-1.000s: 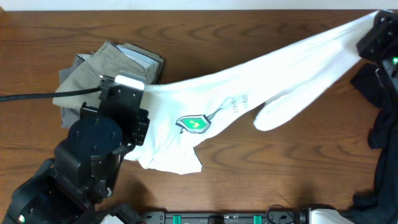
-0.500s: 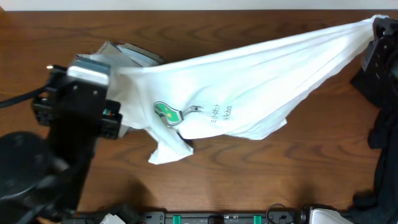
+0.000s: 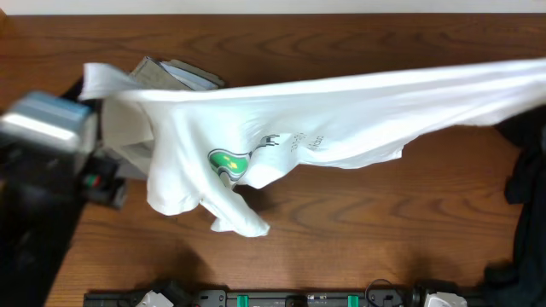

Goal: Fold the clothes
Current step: 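Grasp T-shirt with left gripper and pull it leftward, stretching it, then lay the stretched T-shirt flat on the table with both grippers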

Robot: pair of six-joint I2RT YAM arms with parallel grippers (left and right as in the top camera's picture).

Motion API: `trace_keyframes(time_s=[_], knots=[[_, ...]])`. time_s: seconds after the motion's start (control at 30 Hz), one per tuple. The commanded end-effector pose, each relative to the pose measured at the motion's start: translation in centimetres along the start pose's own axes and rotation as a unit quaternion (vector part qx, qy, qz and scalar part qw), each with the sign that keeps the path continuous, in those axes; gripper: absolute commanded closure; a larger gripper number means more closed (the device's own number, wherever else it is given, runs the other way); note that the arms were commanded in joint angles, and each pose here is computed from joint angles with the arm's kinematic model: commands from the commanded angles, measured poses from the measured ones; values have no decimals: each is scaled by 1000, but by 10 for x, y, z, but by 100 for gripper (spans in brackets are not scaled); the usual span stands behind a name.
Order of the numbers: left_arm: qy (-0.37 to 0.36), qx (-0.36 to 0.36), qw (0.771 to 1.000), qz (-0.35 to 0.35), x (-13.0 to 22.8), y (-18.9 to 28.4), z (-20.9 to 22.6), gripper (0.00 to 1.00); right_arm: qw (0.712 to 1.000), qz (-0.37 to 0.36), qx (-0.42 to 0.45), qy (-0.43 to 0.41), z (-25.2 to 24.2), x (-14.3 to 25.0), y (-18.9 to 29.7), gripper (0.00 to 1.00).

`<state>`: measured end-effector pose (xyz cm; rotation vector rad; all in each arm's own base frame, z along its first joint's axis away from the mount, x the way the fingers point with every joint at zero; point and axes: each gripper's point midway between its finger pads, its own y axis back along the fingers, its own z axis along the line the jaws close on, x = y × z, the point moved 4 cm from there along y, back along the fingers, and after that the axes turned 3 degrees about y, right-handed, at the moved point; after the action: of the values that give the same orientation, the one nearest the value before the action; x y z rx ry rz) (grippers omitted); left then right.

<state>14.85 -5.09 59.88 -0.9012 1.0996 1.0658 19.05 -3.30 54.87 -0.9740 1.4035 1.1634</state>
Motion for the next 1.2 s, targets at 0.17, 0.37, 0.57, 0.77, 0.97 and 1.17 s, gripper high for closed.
trace_keyframes(time_s=[0.17, 0.37, 0.57, 0.77, 0.97, 1.17], knots=[[-39, 41, 987, 153, 56, -22, -26, 94, 998, 48, 38, -6, -9, 17, -16, 99], [-61, 70, 961, 260, 96, -54, -54, 94, 994, 97, 39, 1, -7, 33, -35, 99], [-78, 67, 974, 203, 75, -80, -60, 94, 993, 78, 82, -15, -17, 24, -49, 99], [-59, 86, 987, 121, 31, -57, -57, 94, 995, 54, 81, -25, -18, 16, -36, 99], [-58, 137, 987, 68, 8, -18, -55, 94, 996, 17, 83, -36, -22, 8, 3, 99], [-48, 146, 986, 58, 6, 5, -43, 94, 996, -4, 82, -43, -26, 9, 38, 99]])
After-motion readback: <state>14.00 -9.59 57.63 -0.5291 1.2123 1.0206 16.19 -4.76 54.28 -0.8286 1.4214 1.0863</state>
